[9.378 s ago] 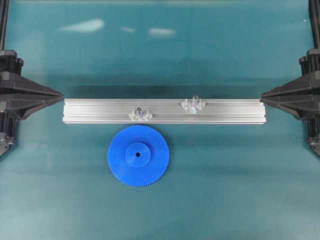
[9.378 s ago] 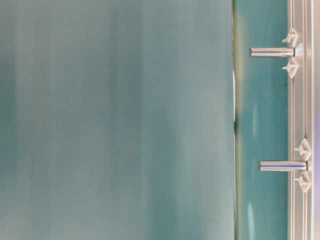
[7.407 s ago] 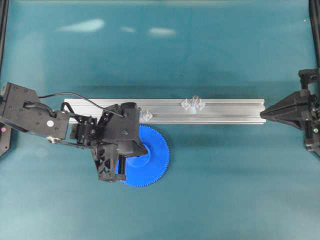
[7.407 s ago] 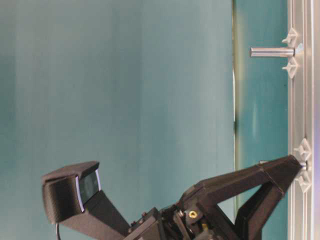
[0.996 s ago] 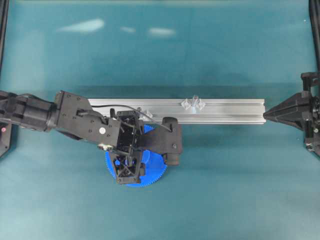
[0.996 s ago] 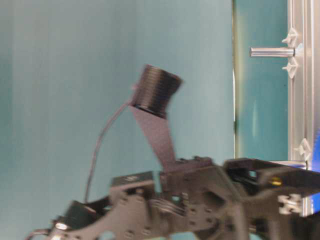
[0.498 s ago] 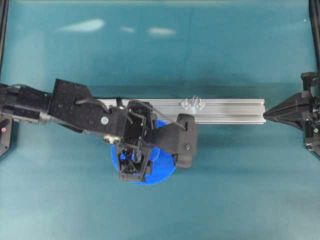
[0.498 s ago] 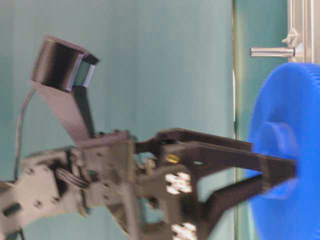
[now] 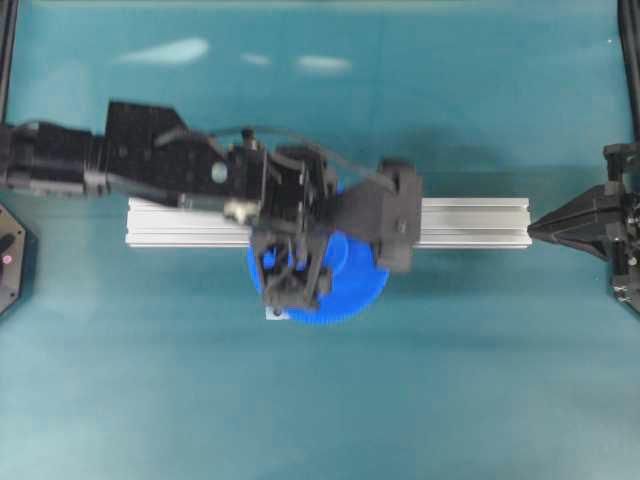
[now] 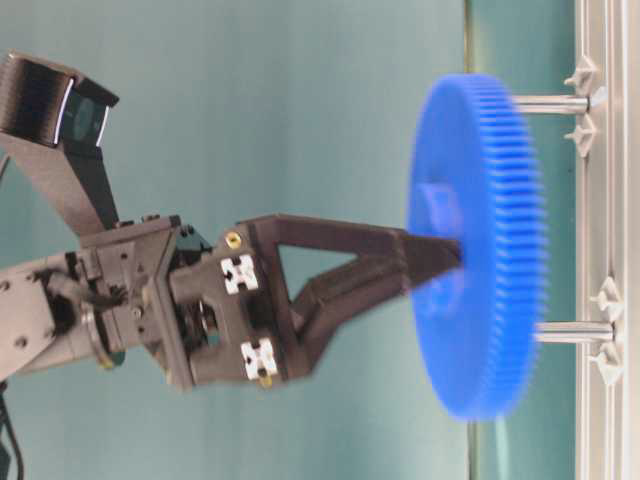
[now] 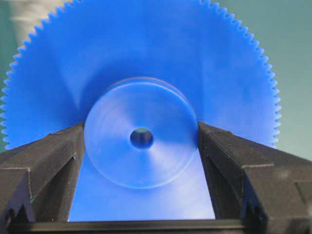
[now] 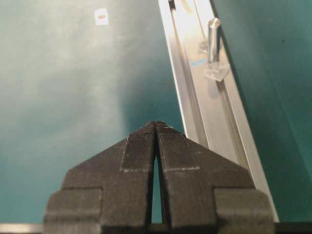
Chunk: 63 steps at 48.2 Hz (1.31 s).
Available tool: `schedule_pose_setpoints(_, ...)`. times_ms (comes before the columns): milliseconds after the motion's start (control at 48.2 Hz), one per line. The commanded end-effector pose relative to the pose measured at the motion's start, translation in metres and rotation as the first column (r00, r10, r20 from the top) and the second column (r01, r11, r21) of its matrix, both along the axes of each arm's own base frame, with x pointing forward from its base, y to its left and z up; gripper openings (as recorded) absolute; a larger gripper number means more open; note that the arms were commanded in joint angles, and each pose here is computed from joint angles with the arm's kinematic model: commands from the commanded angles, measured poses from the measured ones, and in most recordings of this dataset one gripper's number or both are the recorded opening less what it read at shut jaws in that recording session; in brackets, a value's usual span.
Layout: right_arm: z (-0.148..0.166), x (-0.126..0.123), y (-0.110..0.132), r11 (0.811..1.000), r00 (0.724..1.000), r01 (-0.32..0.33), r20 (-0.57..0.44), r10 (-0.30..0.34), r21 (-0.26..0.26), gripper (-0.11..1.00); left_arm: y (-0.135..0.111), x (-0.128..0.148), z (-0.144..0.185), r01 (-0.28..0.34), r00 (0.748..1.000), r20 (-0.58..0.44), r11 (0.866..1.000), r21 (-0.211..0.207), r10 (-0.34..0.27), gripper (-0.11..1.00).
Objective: Insert the large gear onto the shaft.
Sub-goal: 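Lift the gear and carry it over the right metal shaft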
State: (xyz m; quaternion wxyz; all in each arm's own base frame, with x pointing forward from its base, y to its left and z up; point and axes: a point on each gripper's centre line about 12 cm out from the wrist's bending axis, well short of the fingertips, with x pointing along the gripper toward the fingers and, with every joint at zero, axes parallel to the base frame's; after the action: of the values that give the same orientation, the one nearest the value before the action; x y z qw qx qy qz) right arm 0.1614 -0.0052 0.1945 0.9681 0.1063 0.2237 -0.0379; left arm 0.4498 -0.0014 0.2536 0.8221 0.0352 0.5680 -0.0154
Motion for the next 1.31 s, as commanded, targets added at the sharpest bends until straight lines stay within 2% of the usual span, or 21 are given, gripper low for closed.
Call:
schedule_pose_setpoints(0,0.005,0.001,0.0,1.0,1.0,0.006,0.02,-0.007,0.009,0.05,0.012,0.002,0.033,-0.008,0.996,0.092,1.0,0.01,0.007,0.76)
schedule_pose_setpoints(249,0.011,-0.002,0.0,1.0,0.998,0.007,0.058,-0.007,0.005,0.05,0.029,0.017,0.039,0.007,0.993,0.118,0.999,0.041,-0.012,0.76)
schedule_pose_setpoints(519,0.011,-0.004,0.0,1.0,0.999,0.005,0.051,-0.005,0.007,0.05,0.042,0.04,0.029,0.041,0.992,0.115,0.997,0.071,-0.049,0.76)
schedule_pose_setpoints(768,0.011,-0.004,0.0,1.0,0.999,0.006,0.049,-0.007,0.007,0.05,0.059,0.056,0.026,0.046,0.99,0.127,0.995,0.092,-0.057,0.76)
schedule_pose_setpoints(1286,0.008,-0.004,-0.001,1.0,0.999,0.01,0.043,-0.01,0.008,0.05,0.07,0.088,-0.01,0.04,0.993,0.108,0.995,0.092,-0.05,0.76)
